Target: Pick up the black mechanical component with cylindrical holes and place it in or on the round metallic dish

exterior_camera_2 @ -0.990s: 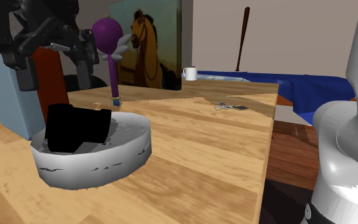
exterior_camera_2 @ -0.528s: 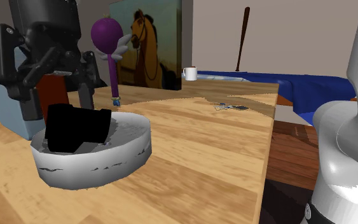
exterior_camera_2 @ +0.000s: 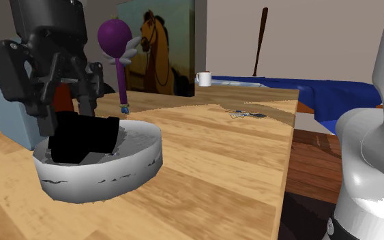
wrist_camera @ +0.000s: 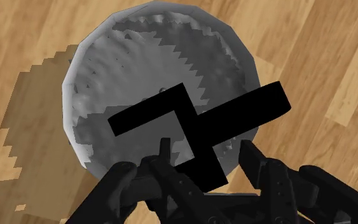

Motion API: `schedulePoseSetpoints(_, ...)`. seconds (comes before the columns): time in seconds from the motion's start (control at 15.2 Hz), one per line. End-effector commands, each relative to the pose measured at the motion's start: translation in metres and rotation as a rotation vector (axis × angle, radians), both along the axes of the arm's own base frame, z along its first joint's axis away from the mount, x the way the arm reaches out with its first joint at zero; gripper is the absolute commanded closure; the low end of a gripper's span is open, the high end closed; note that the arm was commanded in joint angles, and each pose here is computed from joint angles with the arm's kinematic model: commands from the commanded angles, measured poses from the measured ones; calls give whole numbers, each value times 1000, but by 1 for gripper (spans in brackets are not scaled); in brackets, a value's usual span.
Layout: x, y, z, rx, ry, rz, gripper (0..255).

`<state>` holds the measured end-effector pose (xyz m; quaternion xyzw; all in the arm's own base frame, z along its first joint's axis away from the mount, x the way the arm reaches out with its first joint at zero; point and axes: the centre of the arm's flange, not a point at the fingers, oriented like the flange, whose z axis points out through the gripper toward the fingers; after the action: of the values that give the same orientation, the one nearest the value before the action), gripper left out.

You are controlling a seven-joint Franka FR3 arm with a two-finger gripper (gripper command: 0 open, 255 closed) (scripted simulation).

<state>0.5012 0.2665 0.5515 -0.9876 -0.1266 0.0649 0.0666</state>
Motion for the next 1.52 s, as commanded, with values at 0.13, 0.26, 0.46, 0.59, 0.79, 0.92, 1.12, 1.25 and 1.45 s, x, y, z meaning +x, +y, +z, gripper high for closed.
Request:
schedulePoseSetpoints(0.13,0,0,0,0,0,0,255)
schedulePoseSetpoints(0.26,0,0,0,0,0,0,255)
schedulePoseSetpoints(0.46,0,0,0,0,0,0,255)
schedulePoseSetpoints(0.59,0,0,5,0,0,0,255)
schedulePoseSetpoints(0.79,0,0,21,0,0,0,255)
schedulePoseSetpoints(0.92,0,0,32,0,0,0,255)
schedulePoseSetpoints(1.12,0,0,47,0,0,0,255)
schedulePoseSetpoints(1.25,0,0,58,0,0,0,255)
schedulePoseSetpoints(1.45,0,0,74,0,0,0,255)
